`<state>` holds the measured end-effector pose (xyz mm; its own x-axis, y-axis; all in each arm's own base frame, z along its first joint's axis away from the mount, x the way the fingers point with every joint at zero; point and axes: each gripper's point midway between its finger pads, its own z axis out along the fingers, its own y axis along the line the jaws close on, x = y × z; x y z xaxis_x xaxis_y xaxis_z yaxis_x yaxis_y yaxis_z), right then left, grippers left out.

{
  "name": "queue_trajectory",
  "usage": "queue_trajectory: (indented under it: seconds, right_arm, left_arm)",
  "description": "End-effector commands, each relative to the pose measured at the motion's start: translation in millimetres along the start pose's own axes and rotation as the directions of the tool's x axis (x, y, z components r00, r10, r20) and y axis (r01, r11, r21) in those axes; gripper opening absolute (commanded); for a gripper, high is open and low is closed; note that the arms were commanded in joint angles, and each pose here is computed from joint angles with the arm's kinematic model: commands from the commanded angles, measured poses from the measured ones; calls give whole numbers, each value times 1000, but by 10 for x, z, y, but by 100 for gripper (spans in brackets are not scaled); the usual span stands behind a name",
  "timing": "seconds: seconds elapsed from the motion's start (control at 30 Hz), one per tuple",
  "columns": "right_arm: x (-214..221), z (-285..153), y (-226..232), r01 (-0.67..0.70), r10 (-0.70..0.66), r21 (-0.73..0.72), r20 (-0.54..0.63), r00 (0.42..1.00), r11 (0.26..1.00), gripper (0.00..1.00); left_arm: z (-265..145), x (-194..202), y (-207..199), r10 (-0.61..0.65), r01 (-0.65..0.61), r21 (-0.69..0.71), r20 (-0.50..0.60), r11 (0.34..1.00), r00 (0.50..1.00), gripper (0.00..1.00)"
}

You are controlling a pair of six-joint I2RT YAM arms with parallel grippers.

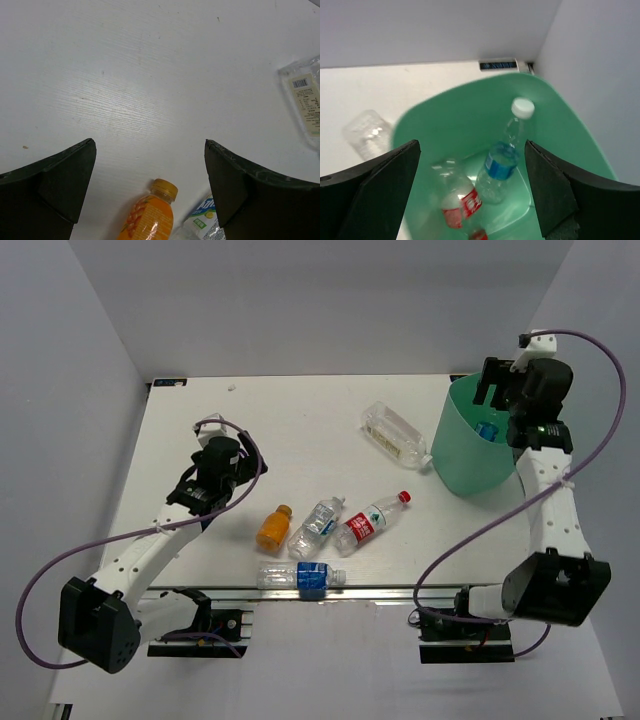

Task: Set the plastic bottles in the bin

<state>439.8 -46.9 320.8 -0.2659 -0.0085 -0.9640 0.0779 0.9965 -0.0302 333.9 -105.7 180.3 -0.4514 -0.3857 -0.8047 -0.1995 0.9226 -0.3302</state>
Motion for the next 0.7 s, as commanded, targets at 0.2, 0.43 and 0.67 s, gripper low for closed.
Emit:
queue_trajectory:
  seconds: [0.2,0.43,0.67]
  right_arm:
    - [-501,-946,1249,452,-273,-508,388,880,733,89]
    - [1104,-1481,2331,723,-640,-675,623,451,-147,89]
    - [1687,-1719,2562,632,-612,-619,741,275,-466,89]
  left_arm:
    - [-30,-152,-82,32,-33,26,32,999,999,98]
    - [-27,-71,-187,63,-63,98,4,993,998,98]
    - [32,-80,-228,85,-84,98,-4,992,996,98]
